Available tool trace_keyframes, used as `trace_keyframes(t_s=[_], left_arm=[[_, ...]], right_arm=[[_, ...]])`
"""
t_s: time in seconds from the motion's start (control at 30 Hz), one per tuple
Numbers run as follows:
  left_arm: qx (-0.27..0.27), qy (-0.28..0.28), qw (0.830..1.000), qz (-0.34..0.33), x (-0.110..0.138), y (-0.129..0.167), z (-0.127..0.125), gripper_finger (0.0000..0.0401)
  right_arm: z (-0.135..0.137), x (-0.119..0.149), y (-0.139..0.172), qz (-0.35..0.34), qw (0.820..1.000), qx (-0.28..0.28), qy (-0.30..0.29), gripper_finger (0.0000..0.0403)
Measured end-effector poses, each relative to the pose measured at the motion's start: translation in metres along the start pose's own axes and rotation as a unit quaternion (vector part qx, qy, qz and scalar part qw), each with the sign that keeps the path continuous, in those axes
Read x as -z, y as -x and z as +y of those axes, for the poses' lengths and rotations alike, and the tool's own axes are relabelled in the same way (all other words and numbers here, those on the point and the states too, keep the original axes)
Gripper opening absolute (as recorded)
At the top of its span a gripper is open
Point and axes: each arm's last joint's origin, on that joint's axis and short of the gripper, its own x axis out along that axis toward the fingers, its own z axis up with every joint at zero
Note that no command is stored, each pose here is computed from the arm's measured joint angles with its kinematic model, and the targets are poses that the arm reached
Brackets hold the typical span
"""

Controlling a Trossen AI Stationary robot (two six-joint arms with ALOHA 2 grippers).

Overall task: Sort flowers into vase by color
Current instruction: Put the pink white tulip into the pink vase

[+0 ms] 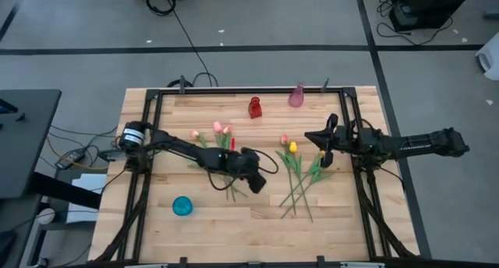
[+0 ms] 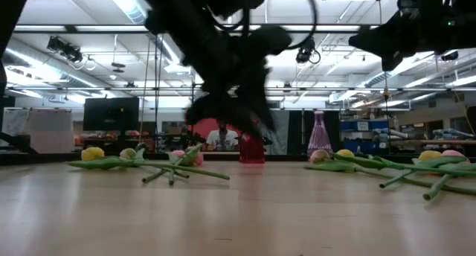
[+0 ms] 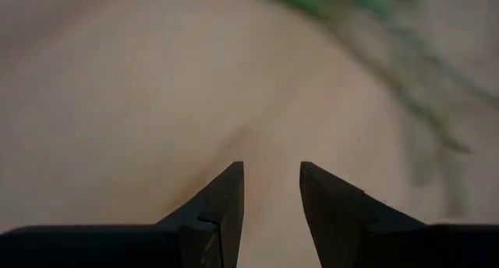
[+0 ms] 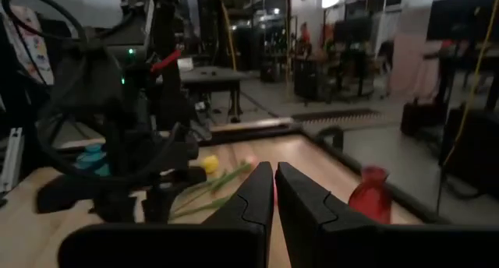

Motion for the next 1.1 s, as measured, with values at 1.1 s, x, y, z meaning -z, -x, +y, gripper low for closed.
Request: trace_keyframes(t_s=[1.1], left_arm=[[-0.253, 0.132, 0.958, 0.002, 0.015, 0.014, 0.055, 0.016]], right_arm=[[-0.011, -0.005, -0.01, -0.035, 0.995, -0.055, 0.078, 0.0053]])
